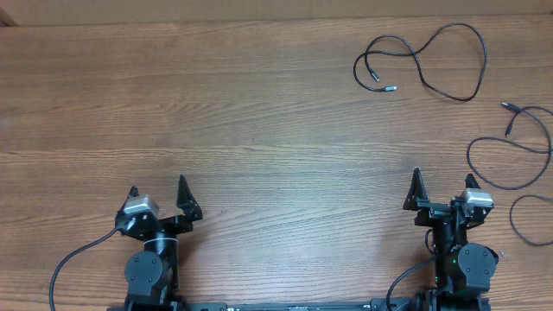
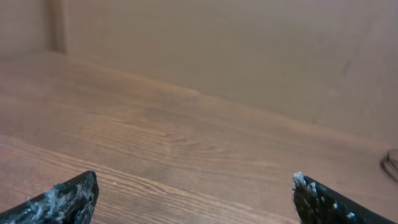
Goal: Untangle cables
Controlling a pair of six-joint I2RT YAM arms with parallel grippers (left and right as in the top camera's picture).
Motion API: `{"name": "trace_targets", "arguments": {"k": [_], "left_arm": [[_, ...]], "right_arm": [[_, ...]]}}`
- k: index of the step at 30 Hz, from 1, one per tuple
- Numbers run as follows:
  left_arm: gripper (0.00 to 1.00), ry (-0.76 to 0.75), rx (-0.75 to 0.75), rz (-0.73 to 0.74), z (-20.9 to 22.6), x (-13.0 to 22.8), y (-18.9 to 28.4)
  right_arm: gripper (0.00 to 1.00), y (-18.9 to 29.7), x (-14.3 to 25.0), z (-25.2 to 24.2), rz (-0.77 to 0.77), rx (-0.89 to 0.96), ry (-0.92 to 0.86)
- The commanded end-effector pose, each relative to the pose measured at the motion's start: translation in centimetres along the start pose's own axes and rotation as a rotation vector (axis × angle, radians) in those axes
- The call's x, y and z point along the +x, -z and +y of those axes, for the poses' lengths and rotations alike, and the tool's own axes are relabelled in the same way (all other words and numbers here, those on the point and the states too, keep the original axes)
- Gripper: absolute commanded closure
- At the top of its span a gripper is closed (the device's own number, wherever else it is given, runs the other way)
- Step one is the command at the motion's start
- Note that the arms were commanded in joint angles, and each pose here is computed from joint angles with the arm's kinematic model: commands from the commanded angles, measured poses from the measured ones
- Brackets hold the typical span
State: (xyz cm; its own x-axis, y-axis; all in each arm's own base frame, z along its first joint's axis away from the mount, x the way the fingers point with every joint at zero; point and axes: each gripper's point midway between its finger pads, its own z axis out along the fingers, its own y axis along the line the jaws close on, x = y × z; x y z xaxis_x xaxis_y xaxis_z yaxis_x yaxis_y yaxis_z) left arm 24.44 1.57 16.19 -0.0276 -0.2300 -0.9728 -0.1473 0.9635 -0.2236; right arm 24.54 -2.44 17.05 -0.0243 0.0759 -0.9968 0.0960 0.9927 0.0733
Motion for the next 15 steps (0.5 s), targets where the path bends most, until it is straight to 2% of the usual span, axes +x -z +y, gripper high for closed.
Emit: {"name": "trace_targets", "arguments": {"k": [1, 15], "left_arm": [[0.01, -0.189, 0.089, 0.015, -1.43, 0.61, 0.07], [0.01, -0.207, 0.125, 0.032, -1.46, 0.92, 0.03]], "right_arm": [[0.0, 0.0, 0.09, 0.2, -0.007, -0.011, 0.004], [0.0, 0.0, 0.09, 0.2, -0.007, -0.011, 0.004]]}}
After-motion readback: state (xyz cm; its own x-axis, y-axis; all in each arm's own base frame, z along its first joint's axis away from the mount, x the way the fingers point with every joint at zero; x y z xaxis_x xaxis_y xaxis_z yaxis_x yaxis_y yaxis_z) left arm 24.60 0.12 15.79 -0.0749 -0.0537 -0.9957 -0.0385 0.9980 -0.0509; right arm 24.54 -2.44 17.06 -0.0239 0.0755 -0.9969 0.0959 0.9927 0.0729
